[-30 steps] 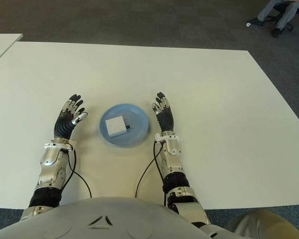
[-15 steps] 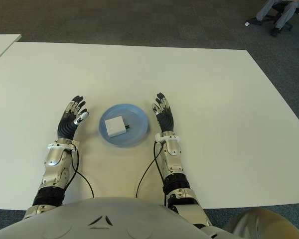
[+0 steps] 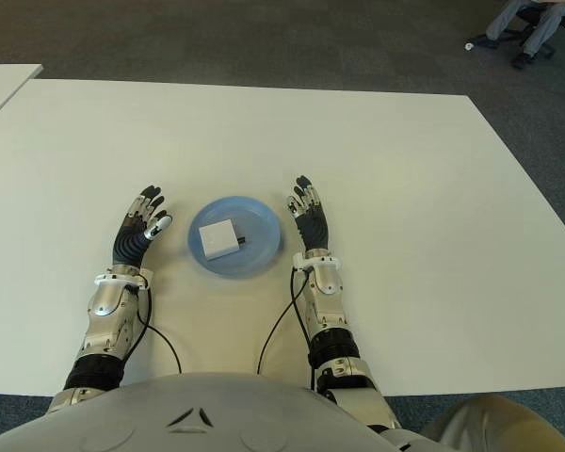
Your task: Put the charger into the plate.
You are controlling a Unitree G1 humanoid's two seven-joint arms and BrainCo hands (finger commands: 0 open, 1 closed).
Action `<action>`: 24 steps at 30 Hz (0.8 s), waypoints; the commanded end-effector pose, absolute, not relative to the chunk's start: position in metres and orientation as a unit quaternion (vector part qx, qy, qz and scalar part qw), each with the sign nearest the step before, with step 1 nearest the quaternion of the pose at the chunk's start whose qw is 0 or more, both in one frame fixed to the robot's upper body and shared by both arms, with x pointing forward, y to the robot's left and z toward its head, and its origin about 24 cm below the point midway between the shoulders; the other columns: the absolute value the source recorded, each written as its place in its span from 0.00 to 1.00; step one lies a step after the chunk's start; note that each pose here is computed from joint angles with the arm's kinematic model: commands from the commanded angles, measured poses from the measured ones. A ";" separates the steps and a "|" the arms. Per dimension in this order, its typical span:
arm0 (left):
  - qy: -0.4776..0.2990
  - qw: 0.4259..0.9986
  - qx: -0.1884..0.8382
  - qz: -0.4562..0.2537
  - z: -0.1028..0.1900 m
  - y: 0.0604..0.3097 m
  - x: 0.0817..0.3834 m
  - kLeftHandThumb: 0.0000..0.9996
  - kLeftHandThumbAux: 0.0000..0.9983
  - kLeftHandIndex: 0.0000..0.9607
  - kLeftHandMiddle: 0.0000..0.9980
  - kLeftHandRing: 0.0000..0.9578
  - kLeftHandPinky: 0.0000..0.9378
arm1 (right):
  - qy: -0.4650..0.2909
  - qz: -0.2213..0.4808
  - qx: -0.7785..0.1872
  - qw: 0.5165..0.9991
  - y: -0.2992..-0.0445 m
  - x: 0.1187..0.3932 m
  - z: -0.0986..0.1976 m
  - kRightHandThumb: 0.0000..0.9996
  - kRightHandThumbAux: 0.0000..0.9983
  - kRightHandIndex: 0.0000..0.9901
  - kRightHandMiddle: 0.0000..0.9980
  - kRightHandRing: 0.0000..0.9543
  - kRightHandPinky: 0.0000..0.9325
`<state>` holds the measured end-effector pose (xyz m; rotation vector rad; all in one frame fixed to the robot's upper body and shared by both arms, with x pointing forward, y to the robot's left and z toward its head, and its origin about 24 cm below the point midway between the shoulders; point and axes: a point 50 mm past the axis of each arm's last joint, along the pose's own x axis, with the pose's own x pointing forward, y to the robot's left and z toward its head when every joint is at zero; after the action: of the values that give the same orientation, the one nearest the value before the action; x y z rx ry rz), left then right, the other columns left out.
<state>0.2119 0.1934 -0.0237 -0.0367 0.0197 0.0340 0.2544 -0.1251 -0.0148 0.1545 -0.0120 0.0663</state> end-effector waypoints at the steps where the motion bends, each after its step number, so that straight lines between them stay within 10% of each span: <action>1: 0.027 0.999 -0.023 0.018 -0.030 0.188 0.206 0.00 0.60 0.00 0.02 0.01 0.02 | 0.016 0.035 0.091 0.995 -0.119 0.251 -0.020 0.00 0.57 0.01 0.07 0.04 0.05; 24: 0.045 0.998 0.000 0.053 -0.034 0.184 0.205 0.00 0.61 0.00 0.00 0.00 0.01 | 0.040 0.033 0.100 0.994 -0.121 0.252 -0.022 0.01 0.60 0.01 0.07 0.04 0.04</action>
<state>0.2103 0.1895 -0.0248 -0.0032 0.0298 0.1129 0.2550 -0.1267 -0.0156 0.1699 0.0303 0.0674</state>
